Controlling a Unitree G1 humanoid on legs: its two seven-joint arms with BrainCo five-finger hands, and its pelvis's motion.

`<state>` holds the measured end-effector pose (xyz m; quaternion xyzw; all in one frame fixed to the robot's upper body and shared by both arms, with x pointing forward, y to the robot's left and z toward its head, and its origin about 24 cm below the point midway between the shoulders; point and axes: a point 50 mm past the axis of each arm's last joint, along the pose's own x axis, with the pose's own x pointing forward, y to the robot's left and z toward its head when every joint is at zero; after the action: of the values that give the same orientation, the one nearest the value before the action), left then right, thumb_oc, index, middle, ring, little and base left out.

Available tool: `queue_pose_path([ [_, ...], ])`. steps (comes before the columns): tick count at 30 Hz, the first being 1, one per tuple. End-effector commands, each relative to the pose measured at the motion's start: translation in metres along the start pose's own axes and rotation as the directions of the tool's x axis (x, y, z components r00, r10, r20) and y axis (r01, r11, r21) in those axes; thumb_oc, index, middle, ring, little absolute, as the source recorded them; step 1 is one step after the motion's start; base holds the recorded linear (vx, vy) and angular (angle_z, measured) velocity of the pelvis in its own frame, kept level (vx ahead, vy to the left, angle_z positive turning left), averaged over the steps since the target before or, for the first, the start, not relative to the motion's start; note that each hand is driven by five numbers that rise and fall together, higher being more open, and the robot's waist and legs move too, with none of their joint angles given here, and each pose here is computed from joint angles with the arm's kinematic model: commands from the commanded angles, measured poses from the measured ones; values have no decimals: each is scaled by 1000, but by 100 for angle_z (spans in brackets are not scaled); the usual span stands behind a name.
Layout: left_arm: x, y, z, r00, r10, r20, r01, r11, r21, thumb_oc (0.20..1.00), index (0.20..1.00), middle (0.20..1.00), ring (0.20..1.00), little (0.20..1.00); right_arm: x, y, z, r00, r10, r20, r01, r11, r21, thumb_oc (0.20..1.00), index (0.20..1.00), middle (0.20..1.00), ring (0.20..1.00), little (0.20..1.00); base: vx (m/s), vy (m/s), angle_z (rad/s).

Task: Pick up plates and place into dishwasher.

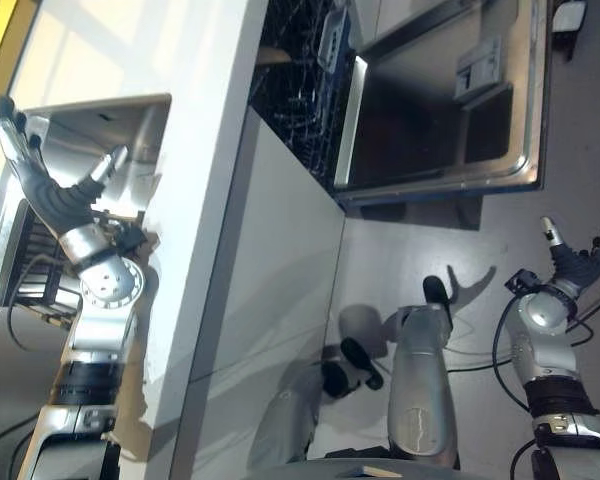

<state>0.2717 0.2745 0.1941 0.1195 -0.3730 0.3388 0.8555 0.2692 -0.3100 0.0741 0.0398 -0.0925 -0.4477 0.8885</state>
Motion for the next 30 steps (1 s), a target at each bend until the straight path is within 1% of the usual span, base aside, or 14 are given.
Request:
queue_pose_path([
  [1,-24,-23,-9,997,-36,-76,32,998,-49,1000,1000,1000,1000,1000,7,5,28,990,56,133,-73,989,128,1000,1000,1000,1000,1000,-39,43,-21],
  [9,-27,-31,-8,992,-66,-108,60,997,-57,1000,1000,1000,1000,1000,24,21,38,979,134,153,-158,974,160,1000,1000,1000,1000,1000,29,-38,-14],
  [12,-28,-33,-6,992,-74,-103,69,996,-51,1000,1000,1000,1000,1000,32,31,52,966,179,185,-219,950,223,1000,1000,1000,1000,1000,23,-169,-7],
  [16,-23,-34,-3,993,-82,-86,78,996,-42,1000,1000,1000,1000,1000,41,47,74,946,223,234,-294,894,337,1000,1000,1000,1000,1000,13,-238,3],
  [19,-23,-34,-4,991,-99,-91,97,995,-27,1000,1000,1000,1000,1000,51,51,90,942,207,263,-295,885,360,1000,1000,1000,1000,1000,72,-248,22],
  [23,-30,-30,-5,987,-128,-97,128,992,-10,1000,1000,1000,1000,1000,69,48,115,941,166,296,-274,885,377,1000,1000,1000,1000,1000,58,-245,20],
  [27,-29,-30,-1,984,-166,-65,166,986,-1,1000,1000,1000,1000,1000,86,45,139,945,120,305,-244,879,410,1000,1000,1000,1000,1000,-2,-208,16],
  [30,-29,-30,4,983,-177,-39,177,984,-2,1000,1000,1000,1000,1000,97,45,156,950,88,298,-227,853,470,1000,1000,1000,1000,1000,-16,-155,-7],
])
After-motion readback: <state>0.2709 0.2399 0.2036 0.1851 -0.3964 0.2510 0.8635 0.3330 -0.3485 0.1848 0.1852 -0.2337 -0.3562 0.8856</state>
